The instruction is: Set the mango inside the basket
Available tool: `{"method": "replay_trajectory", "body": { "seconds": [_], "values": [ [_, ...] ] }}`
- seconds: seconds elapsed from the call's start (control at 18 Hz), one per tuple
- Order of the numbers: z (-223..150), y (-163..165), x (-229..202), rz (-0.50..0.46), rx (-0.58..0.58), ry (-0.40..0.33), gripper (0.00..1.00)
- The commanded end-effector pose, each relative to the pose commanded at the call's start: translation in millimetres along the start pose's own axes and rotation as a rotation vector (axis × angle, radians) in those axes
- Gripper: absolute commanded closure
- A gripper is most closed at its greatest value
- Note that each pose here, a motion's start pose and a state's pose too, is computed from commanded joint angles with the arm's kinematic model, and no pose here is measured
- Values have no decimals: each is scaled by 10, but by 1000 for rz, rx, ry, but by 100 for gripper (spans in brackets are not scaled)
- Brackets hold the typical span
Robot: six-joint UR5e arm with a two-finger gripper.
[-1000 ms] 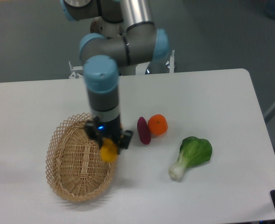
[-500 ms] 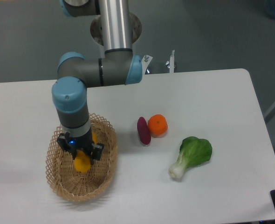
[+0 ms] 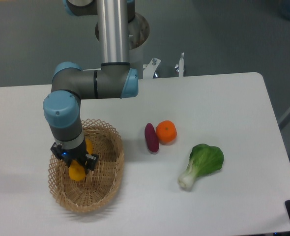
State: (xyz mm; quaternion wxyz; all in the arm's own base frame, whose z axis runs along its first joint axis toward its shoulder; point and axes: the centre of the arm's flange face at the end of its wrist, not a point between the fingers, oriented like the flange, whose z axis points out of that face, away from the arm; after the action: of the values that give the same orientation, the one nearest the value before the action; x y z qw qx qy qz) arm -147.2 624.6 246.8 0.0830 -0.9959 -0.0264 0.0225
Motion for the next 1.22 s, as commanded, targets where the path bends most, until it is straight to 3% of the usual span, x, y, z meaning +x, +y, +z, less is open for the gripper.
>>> {"method": "replay_trajectory", "body": {
  "seconds": [0.28, 0.44, 0.83, 1.22],
  "values": [
    [-107, -33, -33, -1, 29, -14, 0],
    [-280, -116, -176, -8, 50, -65, 0],
    [-1020, -41, -1035, -117, 148, -163, 0],
    [-1508, 281, -1822, -77, 178, -229, 0]
  ]
}}
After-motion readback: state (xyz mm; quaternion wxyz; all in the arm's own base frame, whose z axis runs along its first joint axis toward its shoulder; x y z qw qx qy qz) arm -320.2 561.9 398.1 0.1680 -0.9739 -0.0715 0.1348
